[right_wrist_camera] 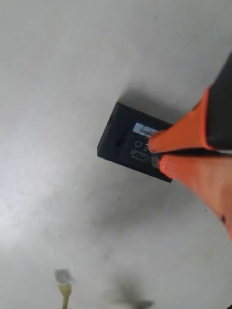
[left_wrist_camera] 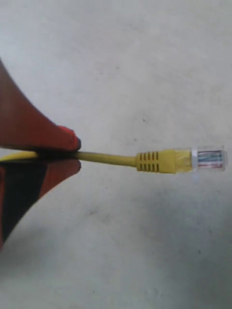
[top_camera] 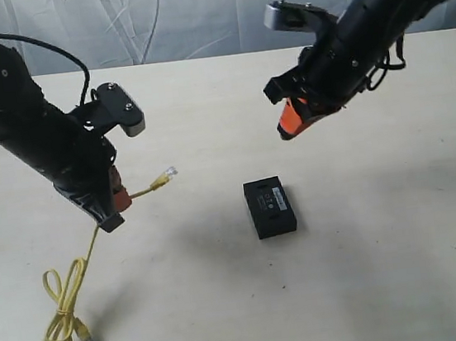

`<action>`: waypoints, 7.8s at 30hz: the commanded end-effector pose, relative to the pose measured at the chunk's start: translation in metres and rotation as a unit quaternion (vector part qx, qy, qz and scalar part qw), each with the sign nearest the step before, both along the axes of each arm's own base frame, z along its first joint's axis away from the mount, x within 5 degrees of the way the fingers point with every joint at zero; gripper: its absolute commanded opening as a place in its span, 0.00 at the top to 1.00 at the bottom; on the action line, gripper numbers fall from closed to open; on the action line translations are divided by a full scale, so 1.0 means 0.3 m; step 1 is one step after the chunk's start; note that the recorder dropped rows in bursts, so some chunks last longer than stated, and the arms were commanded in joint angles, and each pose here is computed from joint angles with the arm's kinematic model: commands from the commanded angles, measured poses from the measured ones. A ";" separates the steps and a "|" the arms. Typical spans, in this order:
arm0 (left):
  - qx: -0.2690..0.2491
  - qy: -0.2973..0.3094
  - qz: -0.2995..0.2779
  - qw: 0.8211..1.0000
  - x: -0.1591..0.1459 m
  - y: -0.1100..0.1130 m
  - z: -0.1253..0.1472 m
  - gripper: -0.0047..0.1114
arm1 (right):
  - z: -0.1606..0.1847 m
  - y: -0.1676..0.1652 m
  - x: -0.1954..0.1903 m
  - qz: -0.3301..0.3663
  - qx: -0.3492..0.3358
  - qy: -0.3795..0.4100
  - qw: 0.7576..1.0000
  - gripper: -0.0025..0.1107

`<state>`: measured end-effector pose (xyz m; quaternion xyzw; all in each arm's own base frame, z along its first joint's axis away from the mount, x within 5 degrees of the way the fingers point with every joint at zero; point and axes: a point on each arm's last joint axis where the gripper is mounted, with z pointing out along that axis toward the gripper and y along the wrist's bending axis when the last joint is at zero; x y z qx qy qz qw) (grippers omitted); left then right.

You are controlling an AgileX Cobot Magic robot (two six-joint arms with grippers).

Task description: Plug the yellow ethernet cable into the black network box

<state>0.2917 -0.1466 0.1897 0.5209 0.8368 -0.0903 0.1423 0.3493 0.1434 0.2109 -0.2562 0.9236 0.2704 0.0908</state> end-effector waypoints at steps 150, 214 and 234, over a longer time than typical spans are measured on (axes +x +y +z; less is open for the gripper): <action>0.090 0.102 -0.072 0.988 -0.004 -0.323 -0.165 0.96 | -0.388 -0.104 0.048 -0.033 0.152 0.102 0.982 0.98; 0.089 0.099 -0.076 0.988 0.019 -0.411 -0.160 0.96 | -0.388 -0.104 0.049 -0.034 0.152 0.102 0.983 0.98; 0.087 0.090 -0.081 0.989 0.017 -0.407 -0.130 0.96 | -0.388 -0.104 0.049 -0.034 0.152 0.102 0.983 0.98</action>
